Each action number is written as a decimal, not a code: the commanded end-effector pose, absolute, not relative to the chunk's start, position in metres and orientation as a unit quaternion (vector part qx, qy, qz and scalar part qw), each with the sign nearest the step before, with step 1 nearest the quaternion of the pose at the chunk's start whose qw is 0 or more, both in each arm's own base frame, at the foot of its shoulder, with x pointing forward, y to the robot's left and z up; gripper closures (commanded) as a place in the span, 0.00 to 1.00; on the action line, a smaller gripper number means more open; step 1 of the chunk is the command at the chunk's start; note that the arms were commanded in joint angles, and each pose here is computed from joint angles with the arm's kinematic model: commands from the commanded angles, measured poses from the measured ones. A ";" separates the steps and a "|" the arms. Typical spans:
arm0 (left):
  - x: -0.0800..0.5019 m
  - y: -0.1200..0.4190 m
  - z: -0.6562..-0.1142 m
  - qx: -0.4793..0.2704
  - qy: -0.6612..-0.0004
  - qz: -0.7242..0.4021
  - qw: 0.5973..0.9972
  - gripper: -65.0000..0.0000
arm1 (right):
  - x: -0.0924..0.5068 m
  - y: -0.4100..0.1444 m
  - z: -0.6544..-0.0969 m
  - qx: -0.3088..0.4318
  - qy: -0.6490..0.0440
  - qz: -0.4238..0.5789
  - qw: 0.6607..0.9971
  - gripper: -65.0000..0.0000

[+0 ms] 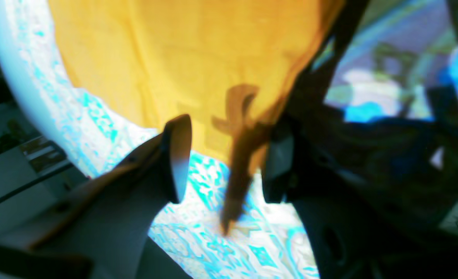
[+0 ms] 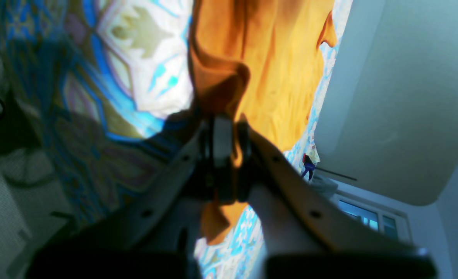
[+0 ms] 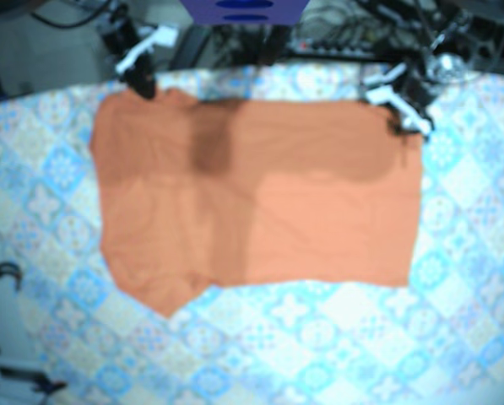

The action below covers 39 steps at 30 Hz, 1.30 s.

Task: Fold the T-shirt properly
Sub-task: 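Pull the held shirt edge toward the robot base with both grippers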

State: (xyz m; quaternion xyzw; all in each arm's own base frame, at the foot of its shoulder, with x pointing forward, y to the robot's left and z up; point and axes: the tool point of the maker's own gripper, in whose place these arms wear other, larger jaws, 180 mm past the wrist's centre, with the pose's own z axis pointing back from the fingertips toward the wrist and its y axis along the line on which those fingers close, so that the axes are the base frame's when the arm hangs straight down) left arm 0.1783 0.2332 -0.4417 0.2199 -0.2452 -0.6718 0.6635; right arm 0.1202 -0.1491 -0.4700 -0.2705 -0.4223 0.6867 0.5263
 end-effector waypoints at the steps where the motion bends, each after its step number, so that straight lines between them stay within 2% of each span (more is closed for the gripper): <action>1: 0.185 0.236 -0.434 0.231 -0.253 -0.671 0.657 0.57 | 0.121 -0.151 -0.464 -0.278 -0.429 0.682 0.522 1.00; 9: 0.183 0.237 -0.436 0.230 -0.250 -0.671 0.659 0.58 | 0.121 -0.151 -0.464 -0.278 -0.429 0.682 0.522 1.00; 15: 0.179 0.237 -0.438 0.227 -0.247 -0.672 0.660 0.85 | 0.121 -0.151 -0.464 -0.278 -0.429 0.682 0.522 1.00; 21: 0.179 0.236 -0.438 0.227 -0.248 -0.671 0.661 0.88 | 0.122 -0.151 -0.464 -0.279 -0.429 0.682 0.522 1.00; 22: 0.179 0.236 -0.438 0.227 -0.248 -0.671 0.661 0.90 | 0.122 -0.151 -0.464 -0.279 -0.429 0.682 0.522 1.00; 24: 0.179 0.237 -0.438 0.227 -0.248 -0.671 0.661 1.00 | 0.122 -0.151 -0.464 -0.279 -0.429 0.682 0.522 1.00; 30: 0.178 0.236 -0.439 0.226 -0.247 -0.671 0.662 1.00 | 0.122 -0.157 -0.464 -0.283 -0.425 0.684 0.521 1.00; 35: 0.170 0.233 -0.439 0.218 -0.246 -0.673 0.662 1.00 | 0.124 -0.174 -0.459 -0.289 -0.416 0.700 0.503 1.00; 39: 0.163 0.227 -0.430 0.213 -0.257 -0.671 0.662 1.00 | 0.119 -0.192 -0.454 -0.301 -0.402 0.705 0.502 1.00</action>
